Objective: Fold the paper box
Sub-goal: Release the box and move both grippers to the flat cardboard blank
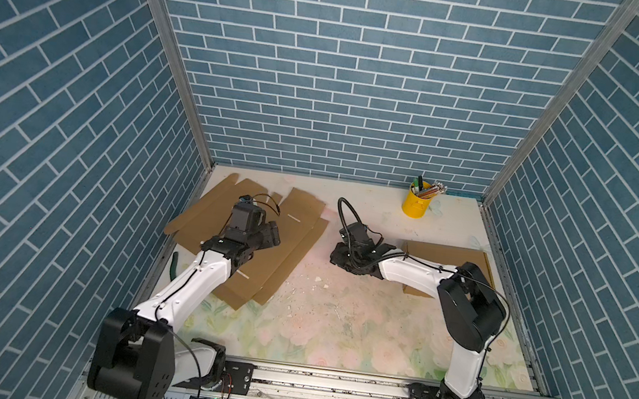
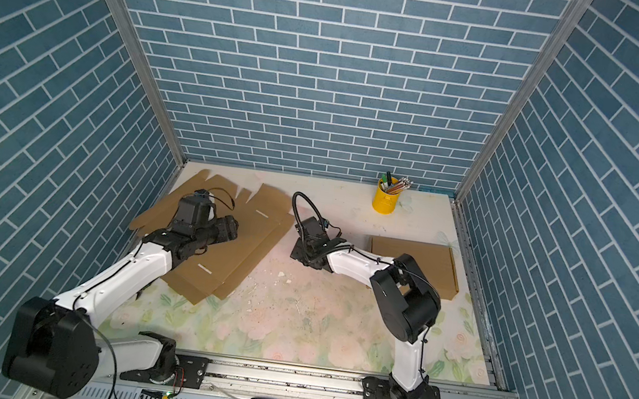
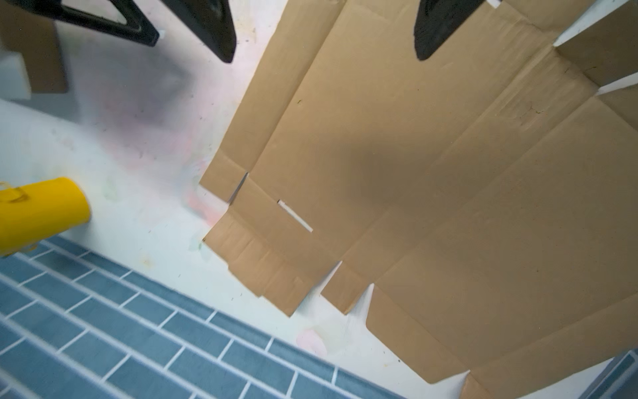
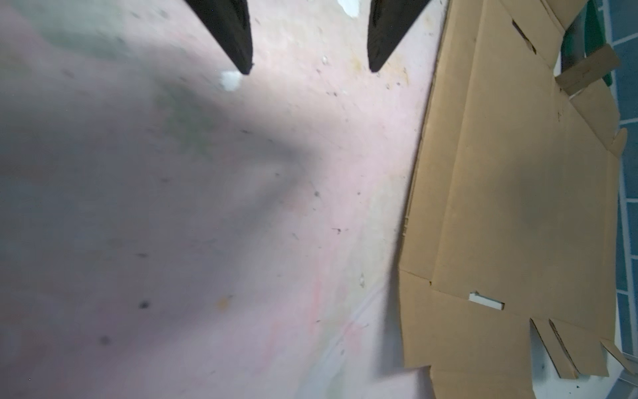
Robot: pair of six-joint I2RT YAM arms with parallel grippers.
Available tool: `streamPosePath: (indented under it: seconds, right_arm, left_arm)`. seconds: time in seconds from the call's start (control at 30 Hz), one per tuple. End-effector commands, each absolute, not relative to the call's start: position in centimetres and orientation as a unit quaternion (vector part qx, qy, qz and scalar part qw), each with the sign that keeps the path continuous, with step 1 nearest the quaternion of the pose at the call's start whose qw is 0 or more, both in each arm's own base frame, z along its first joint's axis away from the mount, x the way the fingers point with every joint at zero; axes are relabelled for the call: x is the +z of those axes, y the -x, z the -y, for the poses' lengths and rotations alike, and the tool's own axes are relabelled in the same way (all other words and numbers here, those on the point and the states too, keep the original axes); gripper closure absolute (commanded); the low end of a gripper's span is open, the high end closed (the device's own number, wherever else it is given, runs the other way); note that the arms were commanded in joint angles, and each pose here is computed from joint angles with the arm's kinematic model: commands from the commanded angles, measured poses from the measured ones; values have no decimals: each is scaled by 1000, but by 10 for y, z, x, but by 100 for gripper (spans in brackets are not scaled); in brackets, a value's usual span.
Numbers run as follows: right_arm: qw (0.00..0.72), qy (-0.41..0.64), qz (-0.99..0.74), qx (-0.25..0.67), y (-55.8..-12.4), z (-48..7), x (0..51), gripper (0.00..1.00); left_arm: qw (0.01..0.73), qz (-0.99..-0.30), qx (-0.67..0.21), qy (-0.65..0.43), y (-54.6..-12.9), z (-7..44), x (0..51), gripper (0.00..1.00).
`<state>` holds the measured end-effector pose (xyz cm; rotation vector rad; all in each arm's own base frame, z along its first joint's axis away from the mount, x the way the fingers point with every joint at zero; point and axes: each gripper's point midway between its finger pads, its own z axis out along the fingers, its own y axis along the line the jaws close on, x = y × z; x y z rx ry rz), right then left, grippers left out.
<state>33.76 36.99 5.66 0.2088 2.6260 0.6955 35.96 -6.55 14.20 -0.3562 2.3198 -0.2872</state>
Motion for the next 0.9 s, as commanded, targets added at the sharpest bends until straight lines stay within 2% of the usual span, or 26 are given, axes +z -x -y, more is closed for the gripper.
streamPosePath:
  seconds: [0.0, 0.2, 0.4, 0.63, 0.87]
  right_arm:
    - [209, -137, -912, 326, -354, -412, 80, 48]
    - [181, -177, -904, 344, -359, -434, 55, 49]
    - [175, -193, -901, 347, -362, -447, 47, 48]
    - [150, -222, -900, 343, -360, -458, 12, 49]
    - [157, -209, -886, 384, -365, -482, 23, 56]
  left_arm:
    - [358, -915, -95, 162, -363, 57, 115, 25]
    - [342, -916, -105, 182, -376, 57, 88, 39]
    - [321, -919, -104, 207, -372, 50, 59, 50]
    - [289, -921, -115, 235, -358, 47, 27, 58]
    - [271, -922, -131, 246, -348, 52, 8, 66]
